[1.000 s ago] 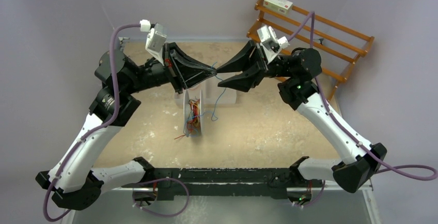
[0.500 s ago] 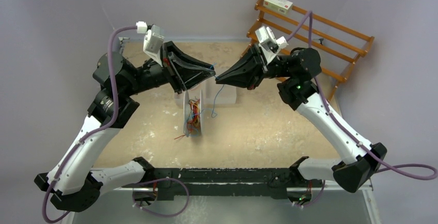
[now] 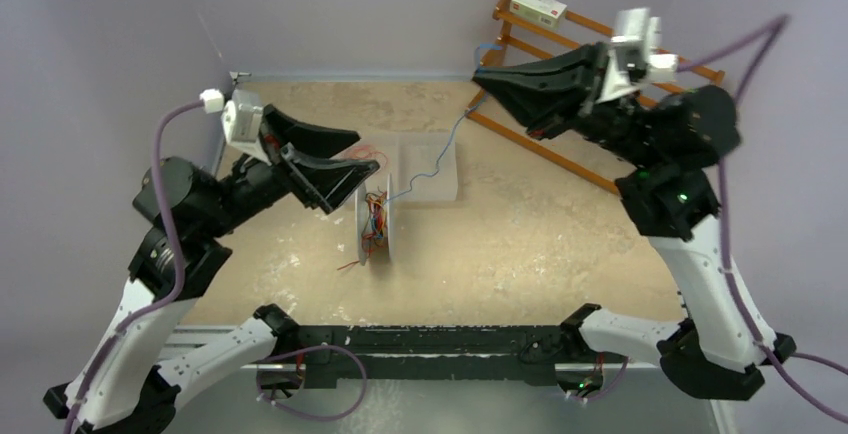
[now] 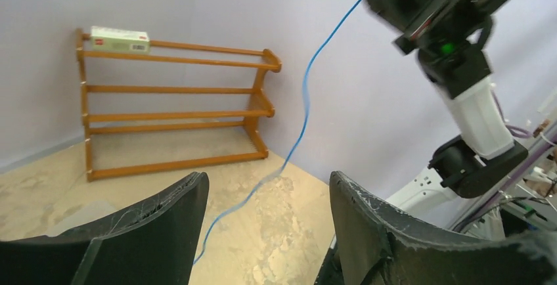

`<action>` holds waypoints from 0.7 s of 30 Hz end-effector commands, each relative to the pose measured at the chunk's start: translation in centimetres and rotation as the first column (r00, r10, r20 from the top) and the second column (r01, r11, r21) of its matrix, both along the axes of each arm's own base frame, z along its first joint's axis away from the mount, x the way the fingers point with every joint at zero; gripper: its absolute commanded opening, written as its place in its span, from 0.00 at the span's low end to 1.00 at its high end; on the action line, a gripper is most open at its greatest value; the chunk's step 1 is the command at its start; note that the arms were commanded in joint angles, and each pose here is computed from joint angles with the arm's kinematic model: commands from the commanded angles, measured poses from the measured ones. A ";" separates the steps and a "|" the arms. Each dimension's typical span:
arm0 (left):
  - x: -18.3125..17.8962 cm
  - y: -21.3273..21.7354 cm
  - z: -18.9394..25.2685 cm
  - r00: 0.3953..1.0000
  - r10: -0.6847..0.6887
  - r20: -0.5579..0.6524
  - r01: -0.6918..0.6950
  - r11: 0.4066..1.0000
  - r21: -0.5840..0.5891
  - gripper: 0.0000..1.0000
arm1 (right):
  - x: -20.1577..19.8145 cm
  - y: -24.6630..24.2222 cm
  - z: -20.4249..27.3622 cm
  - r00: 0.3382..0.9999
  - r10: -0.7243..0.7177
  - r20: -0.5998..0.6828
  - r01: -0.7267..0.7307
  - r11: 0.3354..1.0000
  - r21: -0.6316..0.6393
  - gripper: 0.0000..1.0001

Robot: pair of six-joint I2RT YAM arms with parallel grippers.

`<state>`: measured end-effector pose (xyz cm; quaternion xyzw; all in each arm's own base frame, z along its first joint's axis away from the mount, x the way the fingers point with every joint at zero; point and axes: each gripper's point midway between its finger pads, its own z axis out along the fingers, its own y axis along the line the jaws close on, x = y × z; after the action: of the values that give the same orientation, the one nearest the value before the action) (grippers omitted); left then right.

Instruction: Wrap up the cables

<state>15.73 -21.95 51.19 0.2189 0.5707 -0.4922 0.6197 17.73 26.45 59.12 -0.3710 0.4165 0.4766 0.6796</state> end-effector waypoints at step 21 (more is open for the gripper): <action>4.7 9.6 -13.8 0.725 0.595 -0.348 -0.545 0.804 0.239 0.69 | 2.6 -11.5 5.5 0.777 -0.627 0.053 0.616 0.775 0.140 0.00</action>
<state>19.40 -15.13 38.88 0.0273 0.7360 -0.3354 0.5875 17.22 13.17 68.83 -0.1730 0.4010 0.2568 0.8622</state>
